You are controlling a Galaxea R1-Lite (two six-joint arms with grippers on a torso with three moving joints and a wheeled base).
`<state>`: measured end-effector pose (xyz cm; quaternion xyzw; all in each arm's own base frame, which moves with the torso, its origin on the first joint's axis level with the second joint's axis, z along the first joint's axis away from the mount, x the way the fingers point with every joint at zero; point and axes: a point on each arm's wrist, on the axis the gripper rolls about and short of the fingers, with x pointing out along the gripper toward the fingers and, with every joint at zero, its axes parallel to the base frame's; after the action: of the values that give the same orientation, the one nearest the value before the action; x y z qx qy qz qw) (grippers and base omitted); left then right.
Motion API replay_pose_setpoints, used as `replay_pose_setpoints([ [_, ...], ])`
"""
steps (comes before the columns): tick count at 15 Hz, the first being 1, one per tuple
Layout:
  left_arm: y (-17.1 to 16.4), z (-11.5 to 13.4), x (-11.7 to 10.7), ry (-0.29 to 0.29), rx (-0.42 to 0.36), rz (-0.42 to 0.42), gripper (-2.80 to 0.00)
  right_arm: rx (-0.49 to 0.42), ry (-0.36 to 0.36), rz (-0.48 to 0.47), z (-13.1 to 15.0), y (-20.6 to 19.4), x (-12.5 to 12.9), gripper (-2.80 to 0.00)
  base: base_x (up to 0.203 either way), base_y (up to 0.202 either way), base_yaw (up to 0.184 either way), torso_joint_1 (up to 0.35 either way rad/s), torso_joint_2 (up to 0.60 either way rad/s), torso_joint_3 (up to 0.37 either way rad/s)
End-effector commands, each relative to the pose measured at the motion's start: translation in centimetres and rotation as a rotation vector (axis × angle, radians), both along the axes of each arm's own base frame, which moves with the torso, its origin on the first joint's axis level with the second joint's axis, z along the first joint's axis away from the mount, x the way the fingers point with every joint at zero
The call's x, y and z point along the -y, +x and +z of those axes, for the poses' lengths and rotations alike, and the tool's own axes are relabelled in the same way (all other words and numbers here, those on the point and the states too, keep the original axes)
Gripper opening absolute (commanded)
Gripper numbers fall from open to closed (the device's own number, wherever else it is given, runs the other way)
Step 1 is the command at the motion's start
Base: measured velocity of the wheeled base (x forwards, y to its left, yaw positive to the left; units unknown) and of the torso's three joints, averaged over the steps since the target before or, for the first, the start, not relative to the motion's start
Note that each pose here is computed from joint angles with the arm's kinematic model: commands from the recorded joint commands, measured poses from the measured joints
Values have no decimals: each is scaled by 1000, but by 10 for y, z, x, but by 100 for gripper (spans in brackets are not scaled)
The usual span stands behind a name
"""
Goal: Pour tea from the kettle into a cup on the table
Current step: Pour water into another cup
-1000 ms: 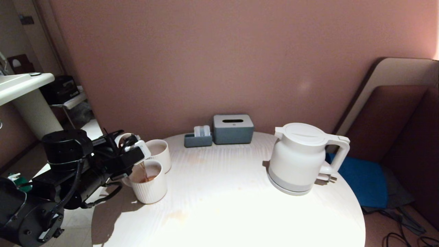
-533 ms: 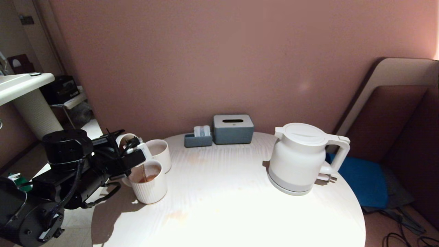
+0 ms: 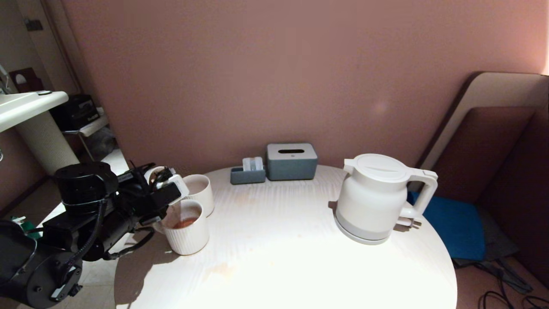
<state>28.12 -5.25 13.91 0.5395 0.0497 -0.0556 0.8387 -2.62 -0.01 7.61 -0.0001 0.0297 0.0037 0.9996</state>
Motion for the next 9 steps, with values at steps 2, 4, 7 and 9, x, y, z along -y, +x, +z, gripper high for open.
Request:
replay_pose_setpoints([
  [2, 3, -3, -2, -105, -16, 27, -280, -1, 0, 0, 0, 0, 0, -280, 0, 0, 0, 0, 0, 0],
  [4, 5, -8, -2, -187, -32, 41, -280, -2, 0, 0, 0, 0, 0, -280, 0, 0, 0, 0, 0, 0],
  [7, 7, -7, -1, -319, -30, 62, -280, -2, 0, 0, 0, 0, 0, -280, 0, 0, 0, 0, 0, 0],
  [9, 13, -2, -1, -372, -6, 69, -280, -2, 0, 0, 0, 0, 0, -280, 0, 0, 0, 0, 0, 0],
])
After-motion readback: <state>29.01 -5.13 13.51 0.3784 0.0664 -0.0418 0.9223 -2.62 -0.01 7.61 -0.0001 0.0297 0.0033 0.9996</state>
